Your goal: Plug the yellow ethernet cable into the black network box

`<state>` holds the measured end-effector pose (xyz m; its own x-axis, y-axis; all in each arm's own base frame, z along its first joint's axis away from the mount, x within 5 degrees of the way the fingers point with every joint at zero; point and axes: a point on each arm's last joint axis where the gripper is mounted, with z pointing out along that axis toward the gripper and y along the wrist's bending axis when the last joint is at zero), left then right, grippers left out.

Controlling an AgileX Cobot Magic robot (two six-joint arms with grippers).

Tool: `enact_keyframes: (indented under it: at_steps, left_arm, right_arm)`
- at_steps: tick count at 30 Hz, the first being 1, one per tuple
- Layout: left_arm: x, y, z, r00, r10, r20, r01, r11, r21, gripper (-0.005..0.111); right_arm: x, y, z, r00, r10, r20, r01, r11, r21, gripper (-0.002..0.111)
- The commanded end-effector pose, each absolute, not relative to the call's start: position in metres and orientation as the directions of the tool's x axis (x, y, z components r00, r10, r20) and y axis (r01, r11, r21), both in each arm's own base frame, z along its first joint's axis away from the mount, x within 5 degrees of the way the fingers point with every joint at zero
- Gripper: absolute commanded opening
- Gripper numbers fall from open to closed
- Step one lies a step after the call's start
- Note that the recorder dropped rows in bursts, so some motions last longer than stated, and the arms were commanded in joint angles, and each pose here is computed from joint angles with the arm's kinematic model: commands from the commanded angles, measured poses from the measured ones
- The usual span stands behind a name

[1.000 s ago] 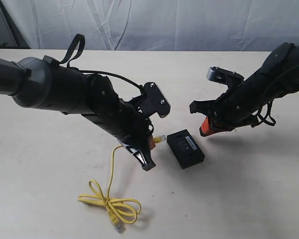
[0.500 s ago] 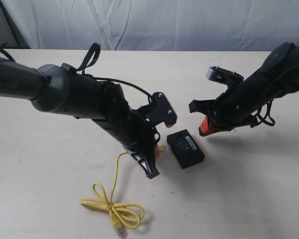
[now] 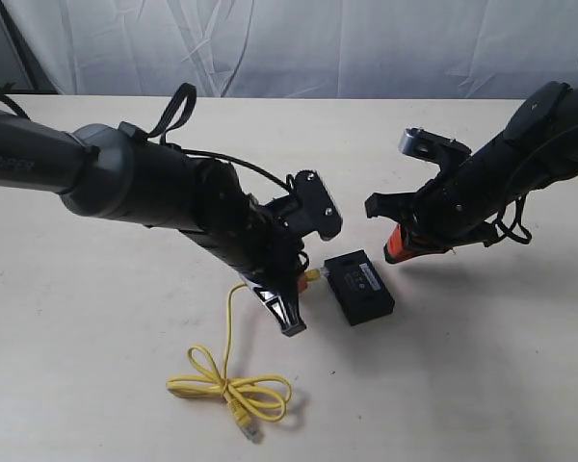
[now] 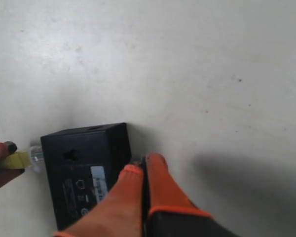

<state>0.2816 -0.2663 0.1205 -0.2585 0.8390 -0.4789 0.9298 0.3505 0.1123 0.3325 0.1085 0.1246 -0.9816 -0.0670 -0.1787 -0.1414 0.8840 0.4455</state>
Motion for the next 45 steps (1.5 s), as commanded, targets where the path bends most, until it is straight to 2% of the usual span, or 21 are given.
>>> enact_keyframes:
  at_steps: [1, 15, 28, 35, 45]
  left_arm:
    - [0.283, -0.268, 0.122, -0.227, 0.848, -0.478, 0.934, 0.328, 0.139, 0.000]
    - [0.283, -0.267, 0.113, -0.205, 0.869, -0.450, 0.942, 0.300, 0.150, 0.000]
    - [0.286, -0.268, 0.115, -0.198, 0.859, -0.473, 0.932, 0.314, 0.180, 0.000]
    - [0.283, -0.267, 0.114, -0.211, 0.865, -0.455, 0.940, 0.307, 0.148, 0.000]
    - [0.283, -0.268, 0.120, -0.207, 0.859, -0.468, 0.938, 0.311, 0.155, 0.000]
  right_arm:
    - [0.333, 0.107, 0.124, -0.979, -0.075, -0.189, -0.153, 0.882, 0.446, -0.001]
    - [0.334, 0.108, 0.125, -0.978, -0.061, -0.199, -0.147, 0.882, 0.448, -0.001]
    - [0.336, 0.110, 0.127, -0.969, -0.075, -0.237, -0.182, 0.863, 0.471, -0.001]
    - [0.335, 0.111, 0.109, -0.980, -0.082, -0.181, -0.160, 0.864, 0.477, -0.001]
    - [0.334, 0.111, 0.109, -0.982, -0.087, -0.170, -0.160, 0.861, 0.483, -0.001]
